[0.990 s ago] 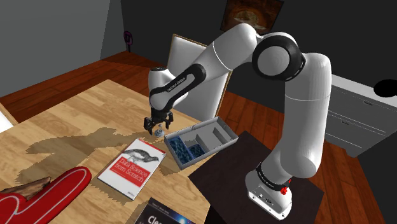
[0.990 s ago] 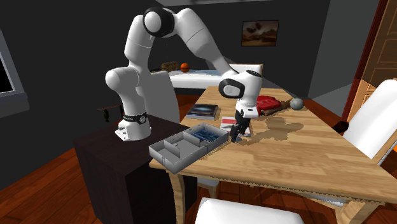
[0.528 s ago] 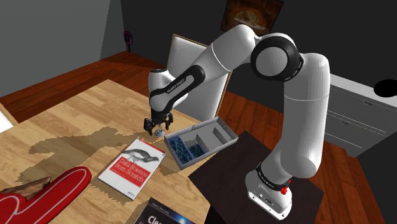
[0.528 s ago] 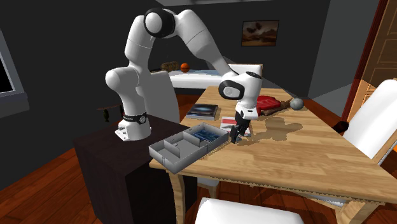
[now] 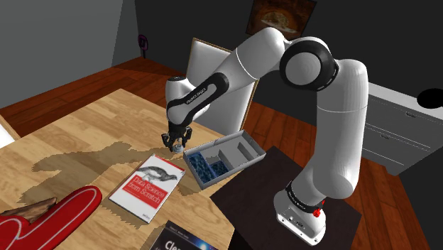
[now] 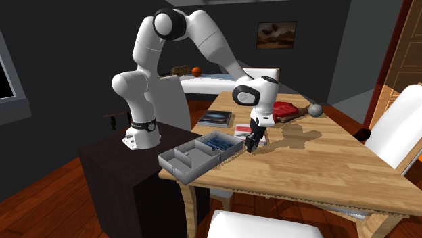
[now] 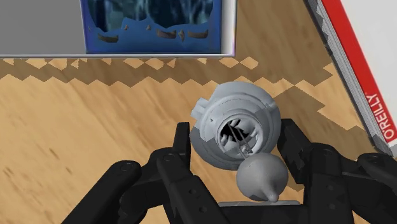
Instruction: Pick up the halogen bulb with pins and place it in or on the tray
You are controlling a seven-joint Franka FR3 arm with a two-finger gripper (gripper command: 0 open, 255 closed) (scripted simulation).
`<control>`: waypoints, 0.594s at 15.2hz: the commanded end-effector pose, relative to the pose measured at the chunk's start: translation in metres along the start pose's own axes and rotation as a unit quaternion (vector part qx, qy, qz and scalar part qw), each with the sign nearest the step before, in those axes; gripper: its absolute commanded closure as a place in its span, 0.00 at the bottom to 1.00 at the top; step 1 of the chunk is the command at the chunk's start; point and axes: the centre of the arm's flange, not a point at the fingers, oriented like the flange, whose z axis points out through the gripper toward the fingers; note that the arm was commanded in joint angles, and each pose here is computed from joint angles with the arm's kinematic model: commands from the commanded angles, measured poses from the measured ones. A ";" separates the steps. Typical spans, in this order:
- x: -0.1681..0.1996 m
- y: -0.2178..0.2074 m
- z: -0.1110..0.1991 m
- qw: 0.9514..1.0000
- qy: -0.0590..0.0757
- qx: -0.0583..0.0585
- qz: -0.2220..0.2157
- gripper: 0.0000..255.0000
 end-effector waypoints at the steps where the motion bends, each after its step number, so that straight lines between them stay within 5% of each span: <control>1: 0.000 0.000 0.000 1.000 0.000 0.000 0.000 1.00; 9: -0.005 -0.001 -0.031 1.000 0.000 0.000 0.000 1.00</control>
